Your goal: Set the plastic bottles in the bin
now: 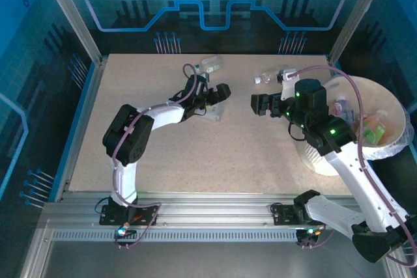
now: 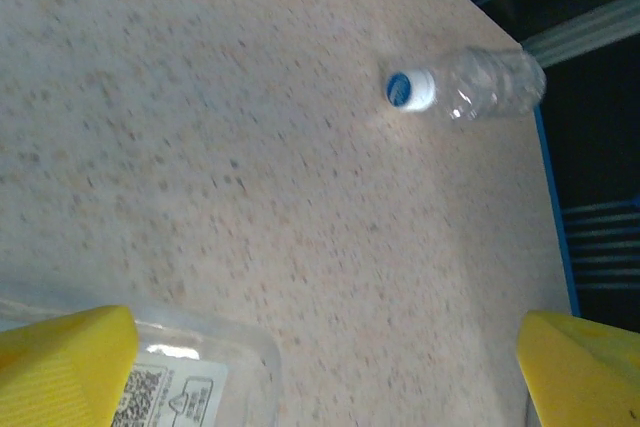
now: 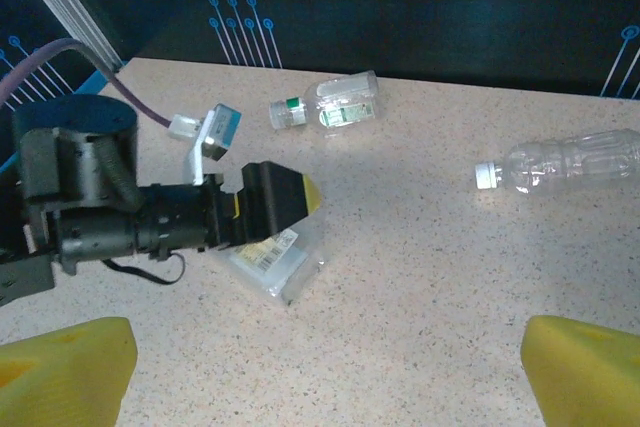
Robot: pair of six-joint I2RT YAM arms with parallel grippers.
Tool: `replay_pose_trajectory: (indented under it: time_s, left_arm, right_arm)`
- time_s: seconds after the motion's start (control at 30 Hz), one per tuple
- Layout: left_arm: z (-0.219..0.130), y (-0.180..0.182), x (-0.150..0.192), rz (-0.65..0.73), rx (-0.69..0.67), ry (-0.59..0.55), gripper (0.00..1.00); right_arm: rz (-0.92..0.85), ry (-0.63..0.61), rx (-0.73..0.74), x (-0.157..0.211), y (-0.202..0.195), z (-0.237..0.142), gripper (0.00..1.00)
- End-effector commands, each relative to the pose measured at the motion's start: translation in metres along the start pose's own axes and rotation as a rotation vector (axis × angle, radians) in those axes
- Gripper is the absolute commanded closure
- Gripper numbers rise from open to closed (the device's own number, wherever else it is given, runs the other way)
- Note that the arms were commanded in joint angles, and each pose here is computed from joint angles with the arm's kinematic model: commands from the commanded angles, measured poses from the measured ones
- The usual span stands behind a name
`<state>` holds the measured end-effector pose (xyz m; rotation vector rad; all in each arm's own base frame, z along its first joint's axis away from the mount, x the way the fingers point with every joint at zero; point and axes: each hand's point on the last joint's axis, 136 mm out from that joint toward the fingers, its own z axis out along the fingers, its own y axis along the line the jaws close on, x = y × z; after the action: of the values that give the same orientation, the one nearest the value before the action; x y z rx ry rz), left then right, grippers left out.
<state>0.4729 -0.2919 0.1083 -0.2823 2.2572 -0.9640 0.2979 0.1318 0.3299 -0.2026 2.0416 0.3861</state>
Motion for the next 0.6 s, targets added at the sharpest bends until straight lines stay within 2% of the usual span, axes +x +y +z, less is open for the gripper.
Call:
replay_pose_trajectory:
  time_s: [0.0, 0.17, 0.3, 0.57]
  left_arm:
    - [-0.008, 0.018, 0.063, -0.043, -0.026, 0.179, 0.01]
    - [-0.030, 0.012, 0.103, 0.016, 0.013, 0.268, 0.01]
    - [-0.054, 0.012, 0.122, 0.077, -0.011, 0.309, 0.01]
    - [-0.124, -0.020, 0.099, 0.121, 0.059, 0.201, 0.01]
  right_arm:
    - [0.019, 0.015, -0.007, 0.005, 0.004, 0.005, 0.00]
    - [0.035, 0.036, -0.001, 0.011, 0.002, 0.010, 0.00]
    - [0.040, 0.048, 0.000, 0.015, 0.002, 0.013, 0.00]
    - [-0.097, 0.094, -0.207, 0.035, 0.039, 0.034, 0.00]
